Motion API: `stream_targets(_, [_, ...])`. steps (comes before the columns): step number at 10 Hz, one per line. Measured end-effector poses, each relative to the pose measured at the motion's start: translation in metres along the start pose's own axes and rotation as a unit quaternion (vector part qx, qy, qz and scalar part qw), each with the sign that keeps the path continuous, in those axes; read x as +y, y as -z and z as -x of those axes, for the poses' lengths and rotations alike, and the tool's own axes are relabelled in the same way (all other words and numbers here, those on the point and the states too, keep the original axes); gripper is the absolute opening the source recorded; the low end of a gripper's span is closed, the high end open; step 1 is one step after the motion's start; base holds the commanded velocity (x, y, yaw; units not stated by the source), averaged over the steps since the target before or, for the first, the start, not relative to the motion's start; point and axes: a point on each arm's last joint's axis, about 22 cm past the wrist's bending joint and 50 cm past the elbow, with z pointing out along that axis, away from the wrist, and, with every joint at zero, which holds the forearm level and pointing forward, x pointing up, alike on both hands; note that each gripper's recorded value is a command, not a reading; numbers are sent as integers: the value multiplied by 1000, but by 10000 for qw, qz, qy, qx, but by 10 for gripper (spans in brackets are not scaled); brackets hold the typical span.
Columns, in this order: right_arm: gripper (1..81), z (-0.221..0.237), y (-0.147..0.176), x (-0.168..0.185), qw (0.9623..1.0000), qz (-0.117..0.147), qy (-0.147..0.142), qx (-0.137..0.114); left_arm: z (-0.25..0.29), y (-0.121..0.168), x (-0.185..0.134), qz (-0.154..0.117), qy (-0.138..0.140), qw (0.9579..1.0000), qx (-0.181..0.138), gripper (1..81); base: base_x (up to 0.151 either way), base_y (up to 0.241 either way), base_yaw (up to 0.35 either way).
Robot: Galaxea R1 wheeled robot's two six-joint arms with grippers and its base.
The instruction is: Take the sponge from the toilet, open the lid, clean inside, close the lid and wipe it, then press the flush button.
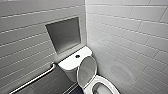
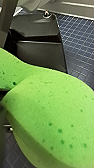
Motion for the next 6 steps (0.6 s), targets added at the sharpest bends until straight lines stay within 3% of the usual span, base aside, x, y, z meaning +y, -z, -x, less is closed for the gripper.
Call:
stream_targets(3, [10, 41, -3, 19, 9998, 56, -149, 134, -59, 24, 10, 198, 508, 9982, 234, 811, 0, 0, 0])
stream_targets(6, [10, 75, -1, 13, 9987, -170, -301, 386, -131, 48, 33, 504, 1041, 9911, 656, 811, 0, 0, 0])
